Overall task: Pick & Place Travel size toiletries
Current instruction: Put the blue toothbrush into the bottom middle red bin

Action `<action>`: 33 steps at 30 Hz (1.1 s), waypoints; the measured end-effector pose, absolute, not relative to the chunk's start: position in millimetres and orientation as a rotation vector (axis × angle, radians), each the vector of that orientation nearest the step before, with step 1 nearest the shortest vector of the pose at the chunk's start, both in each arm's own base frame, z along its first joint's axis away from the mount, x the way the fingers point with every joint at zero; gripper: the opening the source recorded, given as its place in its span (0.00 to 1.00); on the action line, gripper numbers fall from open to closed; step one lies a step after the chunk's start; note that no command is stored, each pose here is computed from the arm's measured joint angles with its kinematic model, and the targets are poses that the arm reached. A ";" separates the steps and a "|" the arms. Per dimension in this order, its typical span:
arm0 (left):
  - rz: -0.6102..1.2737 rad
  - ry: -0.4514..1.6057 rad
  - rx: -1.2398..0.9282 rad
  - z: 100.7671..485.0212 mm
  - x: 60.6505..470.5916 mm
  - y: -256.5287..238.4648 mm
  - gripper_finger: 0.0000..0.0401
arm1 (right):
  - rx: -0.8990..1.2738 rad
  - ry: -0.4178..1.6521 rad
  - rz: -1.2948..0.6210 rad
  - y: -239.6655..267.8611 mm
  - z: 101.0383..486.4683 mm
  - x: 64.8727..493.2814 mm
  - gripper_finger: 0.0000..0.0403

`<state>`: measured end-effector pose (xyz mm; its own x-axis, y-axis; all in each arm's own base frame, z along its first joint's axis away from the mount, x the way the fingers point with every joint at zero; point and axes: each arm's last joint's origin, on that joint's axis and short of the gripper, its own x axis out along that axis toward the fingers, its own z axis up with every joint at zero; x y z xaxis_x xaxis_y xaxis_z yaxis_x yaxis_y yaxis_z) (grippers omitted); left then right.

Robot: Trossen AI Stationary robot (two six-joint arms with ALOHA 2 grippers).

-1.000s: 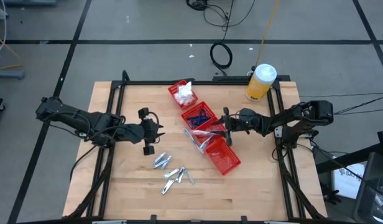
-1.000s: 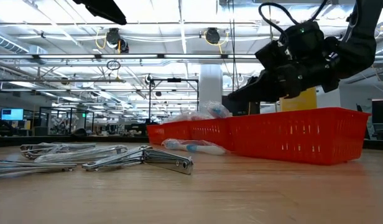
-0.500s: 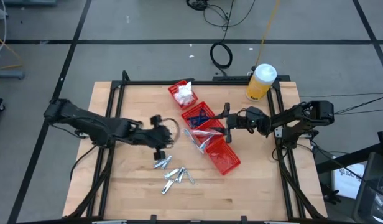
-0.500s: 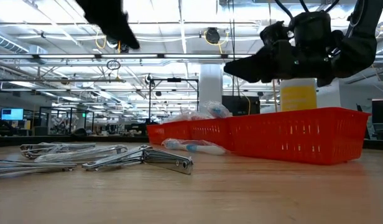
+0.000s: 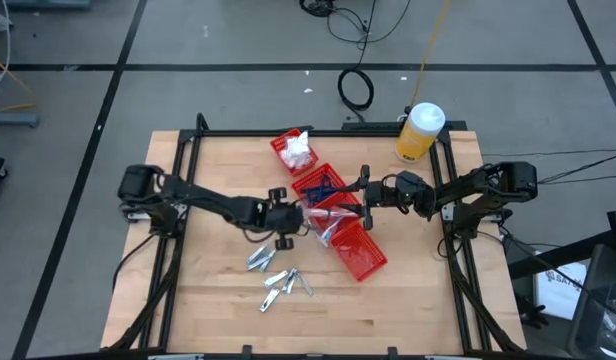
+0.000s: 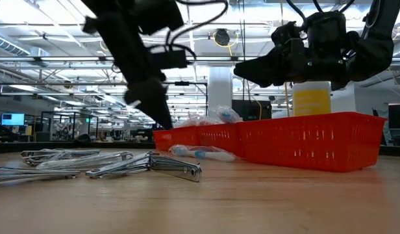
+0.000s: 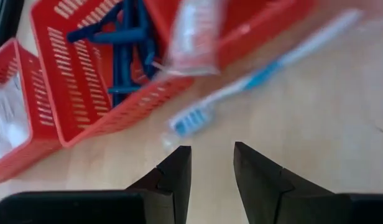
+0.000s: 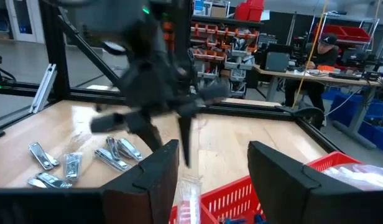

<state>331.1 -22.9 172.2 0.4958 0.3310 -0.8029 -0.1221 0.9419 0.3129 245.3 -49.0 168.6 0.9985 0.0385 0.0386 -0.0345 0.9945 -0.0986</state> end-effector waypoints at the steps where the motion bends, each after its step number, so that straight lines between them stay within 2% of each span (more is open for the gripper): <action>1: 0.281 1.006 0.212 169.8 334.4 -18.6 0.30 | -0.098 -0.041 0.037 -49.0 168.6 245.3 0.44; 8: 0.160 0.988 0.156 149.3 350.5 2.5 0.30 | -0.100 -0.040 0.036 -49.0 168.5 245.3 0.44; 16: 0.151 1.040 0.145 127.7 354.7 18.0 0.30 | -0.101 -0.039 0.037 -49.0 168.5 245.3 0.43; 21: 0.005 1.083 0.114 127.9 350.8 15.4 0.30 | -0.103 -0.038 0.037 -49.0 168.3 245.3 0.43; 28: -0.186 1.291 -0.066 121.0 330.8 0.7 0.30 | -0.102 -0.036 0.037 -49.0 168.1 245.3 0.42; 33: -0.164 1.309 -0.017 124.5 327.1 -6.2 0.30 | -0.107 -0.034 0.037 -48.9 167.9 245.3 0.42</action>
